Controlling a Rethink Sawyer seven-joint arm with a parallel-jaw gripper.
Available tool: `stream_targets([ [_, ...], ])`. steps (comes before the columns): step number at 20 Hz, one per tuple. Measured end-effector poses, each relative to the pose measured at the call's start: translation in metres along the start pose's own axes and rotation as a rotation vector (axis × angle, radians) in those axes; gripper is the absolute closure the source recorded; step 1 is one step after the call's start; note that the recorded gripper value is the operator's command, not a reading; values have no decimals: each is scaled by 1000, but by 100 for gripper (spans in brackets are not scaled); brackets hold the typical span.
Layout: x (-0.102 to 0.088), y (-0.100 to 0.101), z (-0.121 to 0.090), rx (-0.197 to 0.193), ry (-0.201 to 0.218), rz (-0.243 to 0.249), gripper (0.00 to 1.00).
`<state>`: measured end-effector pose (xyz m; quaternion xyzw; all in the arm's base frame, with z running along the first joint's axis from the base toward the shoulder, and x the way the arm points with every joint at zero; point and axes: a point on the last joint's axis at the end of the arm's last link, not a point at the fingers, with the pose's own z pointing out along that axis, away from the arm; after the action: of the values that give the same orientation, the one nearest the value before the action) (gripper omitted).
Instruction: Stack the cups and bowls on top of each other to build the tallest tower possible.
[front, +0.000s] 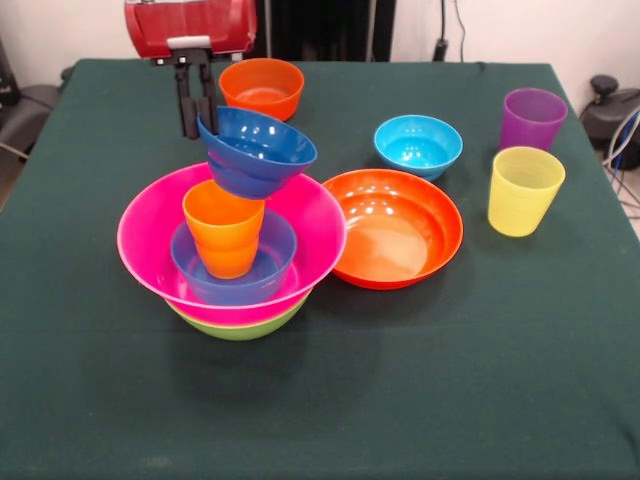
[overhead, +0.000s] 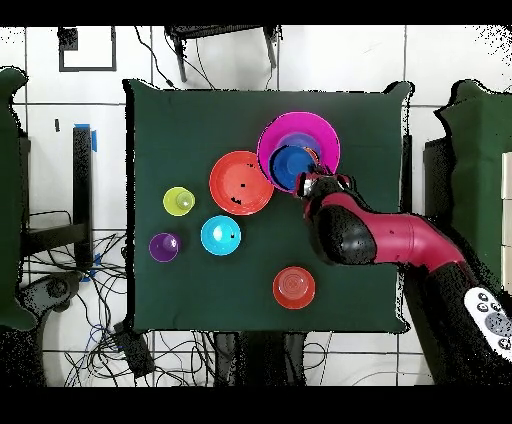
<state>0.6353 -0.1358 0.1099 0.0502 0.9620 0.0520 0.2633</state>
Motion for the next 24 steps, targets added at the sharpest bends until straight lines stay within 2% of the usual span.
stream_targets([
  [12,1,-25,-5,19,-7,35,100],
  [16,2,-21,-4,17,-4,29,100],
  [24,3,-1,2,4,5,1,100],
])
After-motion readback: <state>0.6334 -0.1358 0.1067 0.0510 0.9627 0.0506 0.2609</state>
